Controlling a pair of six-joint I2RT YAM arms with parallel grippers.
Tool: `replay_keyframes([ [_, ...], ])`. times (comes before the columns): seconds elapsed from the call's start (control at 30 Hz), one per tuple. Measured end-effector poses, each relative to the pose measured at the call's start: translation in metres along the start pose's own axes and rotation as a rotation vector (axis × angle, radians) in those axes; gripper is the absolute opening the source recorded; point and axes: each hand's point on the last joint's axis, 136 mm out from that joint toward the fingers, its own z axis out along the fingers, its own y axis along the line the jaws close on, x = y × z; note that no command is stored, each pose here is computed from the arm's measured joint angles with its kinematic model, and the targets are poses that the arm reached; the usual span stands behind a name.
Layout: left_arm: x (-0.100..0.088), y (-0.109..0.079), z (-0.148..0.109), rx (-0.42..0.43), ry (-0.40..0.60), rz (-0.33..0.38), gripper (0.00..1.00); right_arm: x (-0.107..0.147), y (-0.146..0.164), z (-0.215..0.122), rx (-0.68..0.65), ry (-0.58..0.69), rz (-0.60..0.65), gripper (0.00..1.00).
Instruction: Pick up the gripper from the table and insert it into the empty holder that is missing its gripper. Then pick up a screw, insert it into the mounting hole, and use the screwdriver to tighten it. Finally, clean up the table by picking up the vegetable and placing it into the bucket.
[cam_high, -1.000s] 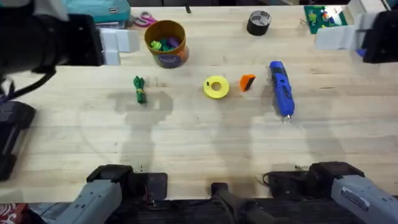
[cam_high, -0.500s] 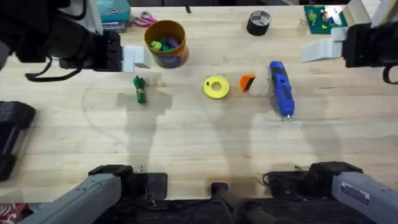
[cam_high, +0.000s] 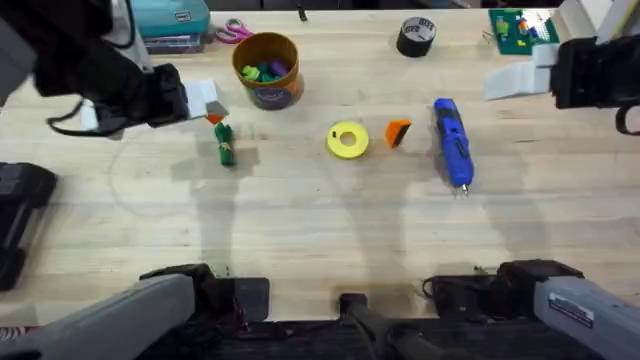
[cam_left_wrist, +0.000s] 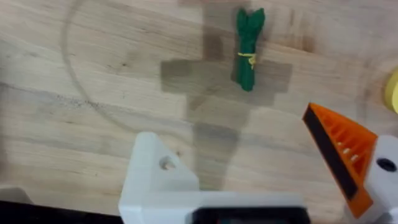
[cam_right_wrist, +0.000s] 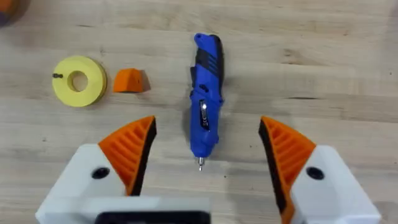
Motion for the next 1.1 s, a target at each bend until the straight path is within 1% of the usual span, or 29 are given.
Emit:
replay_keyframes([
  [0.23, 0.002, -0.003, 0.057, 0.006, 0.093, -0.021, 0.986, 0.0, 0.0, 0.0, 0.0, 0.0, 0.0, 0.997],
  [0.33, 0.003, -0.003, 0.079, 0.0, 0.146, -0.022, 0.986, 0.0, 0.0, 0.0, 0.0, 0.0, 0.0, 0.997],
  [0.5, 0.0, -0.003, 0.112, -0.009, 0.192, -0.022, 0.992, 0.0, 0.0, 0.0, 0.0, 0.0, 0.0, 0.997],
  [0.6, 0.0, -0.003, 0.128, -0.013, 0.217, -0.022, 0.961, 0.0, 0.0, 0.0, 0.0, 0.0, 0.0, 0.997],
  [0.63, 0.001, -0.003, 0.131, -0.014, 0.225, -0.023, 0.934, 0.0, 0.0, 0.0, 0.0, 0.0, 0.0, 0.997],
  [0.73, 0.002, -0.003, 0.134, -0.014, 0.235, -0.021, 0.824, 0.0, 0.0, 0.0, 0.0, -0.001, 0.0, 0.996],
  [0.77, 0.002, -0.003, 0.134, -0.014, 0.235, -0.02, 0.762, 0.0, 0.0, 0.0, 0.0, -0.001, 0.0, 0.996],
  [0.83, 0.002, -0.003, 0.135, -0.011, 0.232, -0.02, 0.538, 0.0, 0.0, 0.0, 0.0, 0.0, 0.0, 0.996],
  [0.93, 0.002, -0.006, 0.134, 0.001, 0.234, -0.021, 0.08, 0.0, 0.0, 0.0, 0.0, 0.0, 0.0, 0.997],
  [0.97, 0.002, -0.006, 0.134, 0.005, 0.233, -0.018, 0.026, 0.0, 0.0, 0.0, 0.0, -0.001, 0.0, 0.997],
  [1.1, 0.002, -0.007, 0.134, 0.007, 0.233, -0.017, 0.017, 0.0, 0.0, 0.0, 0.0, 0.0, 0.0, 0.997],
])
